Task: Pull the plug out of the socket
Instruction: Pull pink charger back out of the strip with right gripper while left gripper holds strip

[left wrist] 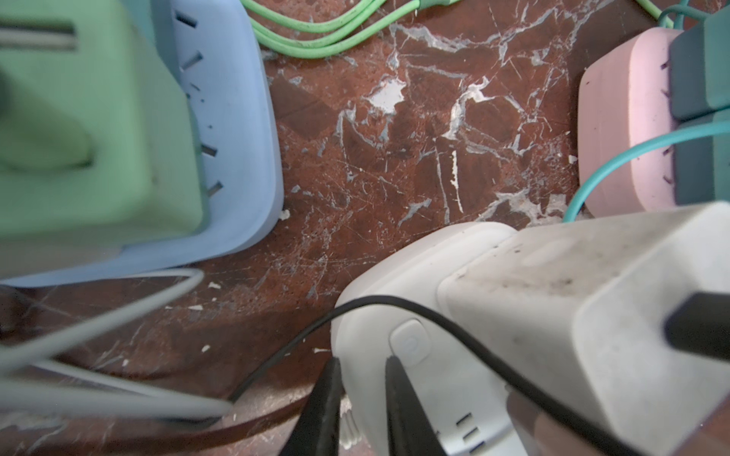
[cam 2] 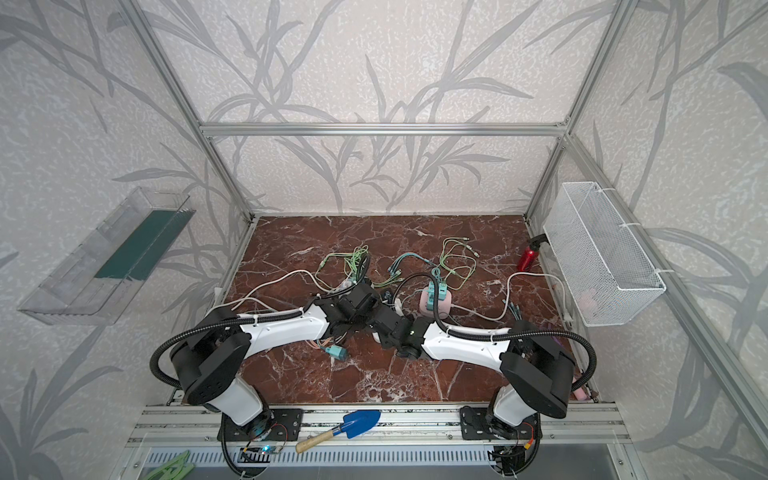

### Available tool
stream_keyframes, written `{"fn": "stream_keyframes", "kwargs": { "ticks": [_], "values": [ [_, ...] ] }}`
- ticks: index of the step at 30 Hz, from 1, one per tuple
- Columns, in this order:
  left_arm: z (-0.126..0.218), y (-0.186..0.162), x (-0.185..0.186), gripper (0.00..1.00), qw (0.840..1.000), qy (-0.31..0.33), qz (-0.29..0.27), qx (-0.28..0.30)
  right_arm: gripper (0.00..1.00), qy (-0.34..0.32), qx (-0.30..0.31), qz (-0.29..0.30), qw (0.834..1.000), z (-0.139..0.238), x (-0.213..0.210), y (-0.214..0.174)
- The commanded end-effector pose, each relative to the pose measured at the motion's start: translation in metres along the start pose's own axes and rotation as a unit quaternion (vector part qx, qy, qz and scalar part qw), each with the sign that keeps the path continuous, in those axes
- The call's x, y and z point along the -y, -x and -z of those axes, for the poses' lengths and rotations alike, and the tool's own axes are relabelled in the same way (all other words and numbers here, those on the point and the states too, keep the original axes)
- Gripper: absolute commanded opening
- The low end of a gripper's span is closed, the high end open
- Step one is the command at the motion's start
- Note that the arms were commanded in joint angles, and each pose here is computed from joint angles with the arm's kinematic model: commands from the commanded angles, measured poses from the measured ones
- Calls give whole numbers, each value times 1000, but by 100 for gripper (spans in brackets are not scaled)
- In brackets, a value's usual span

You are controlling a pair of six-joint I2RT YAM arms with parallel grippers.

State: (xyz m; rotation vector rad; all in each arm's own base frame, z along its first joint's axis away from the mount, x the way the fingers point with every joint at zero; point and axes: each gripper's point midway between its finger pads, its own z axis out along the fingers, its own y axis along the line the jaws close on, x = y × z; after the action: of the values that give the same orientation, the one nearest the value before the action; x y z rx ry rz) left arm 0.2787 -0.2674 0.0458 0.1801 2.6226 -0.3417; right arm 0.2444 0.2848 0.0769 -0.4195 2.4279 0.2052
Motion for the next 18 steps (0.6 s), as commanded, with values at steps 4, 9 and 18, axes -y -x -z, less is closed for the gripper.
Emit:
{"fn": "stream_keyframes", "kwargs": {
  "ticks": [4, 9, 18],
  "values": [
    [-8, -30, -24, 22, 997, 50, -20, -51, 18, 0, -2, -3, 1000, 2, 0, 4],
    [-6, -28, -22, 22, 998, 44, -17, -44, 18, 4, 5, -6, 1000, 10, 4, 4],
    [1, -18, -16, 24, 999, 26, -20, -21, 18, 40, 14, -32, 999, 29, 5, -7]
  ]
}}
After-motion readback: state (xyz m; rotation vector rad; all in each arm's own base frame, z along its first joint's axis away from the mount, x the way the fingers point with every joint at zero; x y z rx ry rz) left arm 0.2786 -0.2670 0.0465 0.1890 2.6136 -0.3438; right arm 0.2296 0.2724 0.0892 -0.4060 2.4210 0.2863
